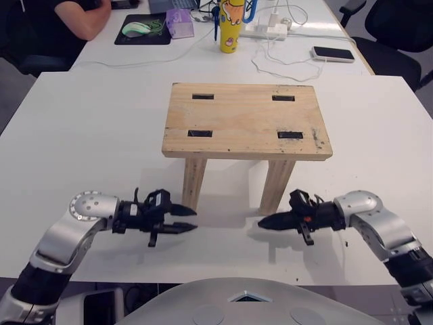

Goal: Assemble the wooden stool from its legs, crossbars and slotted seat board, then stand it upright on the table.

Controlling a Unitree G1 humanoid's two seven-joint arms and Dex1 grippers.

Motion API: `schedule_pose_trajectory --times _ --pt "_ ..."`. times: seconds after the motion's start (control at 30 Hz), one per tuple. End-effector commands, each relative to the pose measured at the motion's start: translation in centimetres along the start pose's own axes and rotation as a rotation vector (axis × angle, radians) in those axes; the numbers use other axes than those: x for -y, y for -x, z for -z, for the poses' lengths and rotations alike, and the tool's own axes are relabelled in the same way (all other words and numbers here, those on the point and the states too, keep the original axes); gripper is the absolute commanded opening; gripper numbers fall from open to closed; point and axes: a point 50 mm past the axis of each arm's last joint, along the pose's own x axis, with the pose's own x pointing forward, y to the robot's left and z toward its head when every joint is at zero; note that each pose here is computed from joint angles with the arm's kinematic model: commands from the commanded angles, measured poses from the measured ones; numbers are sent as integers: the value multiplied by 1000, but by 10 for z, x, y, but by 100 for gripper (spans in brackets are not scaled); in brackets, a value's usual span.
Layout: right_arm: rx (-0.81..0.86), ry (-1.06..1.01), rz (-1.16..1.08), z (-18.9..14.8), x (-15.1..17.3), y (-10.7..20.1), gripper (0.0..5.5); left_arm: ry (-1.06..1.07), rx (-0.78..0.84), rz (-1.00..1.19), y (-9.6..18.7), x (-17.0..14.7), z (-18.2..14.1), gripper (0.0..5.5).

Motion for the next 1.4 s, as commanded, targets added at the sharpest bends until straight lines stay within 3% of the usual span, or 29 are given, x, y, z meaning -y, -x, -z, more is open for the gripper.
schedule_pose_trajectory --times 0.03,0.17,0.37,0.6,0.9,1.1,1.2,1.4 --pt "-3 63 34 -14 25 -1 0 -41 -3 -50 1 -23 -7 69" --pt "-41 148 82 -27 54 -6 0 -73 -58 -129 1 -58 -4 4" --pt "-90 210 134 -37 85 -17 0 -58 -76 -227 -7 -105 3 1" --pt "-140 280 373 -65 132 -19 0 -50 -117 -314 -21 -153 -8 1" --pt "-251 362 622 -87 157 -39 0 -72 -220 -538 -25 -185 -33 1" --pt "-446 564 749 -100 165 -51 0 -55 -225 -604 -32 -189 -41 1" --pt "-426 626 799 -112 167 -54 0 -58 -221 -627 -30 -191 -42 1" --pt "-102 457 602 -105 153 -60 0 -55 -113 -502 -25 -178 -22 1"
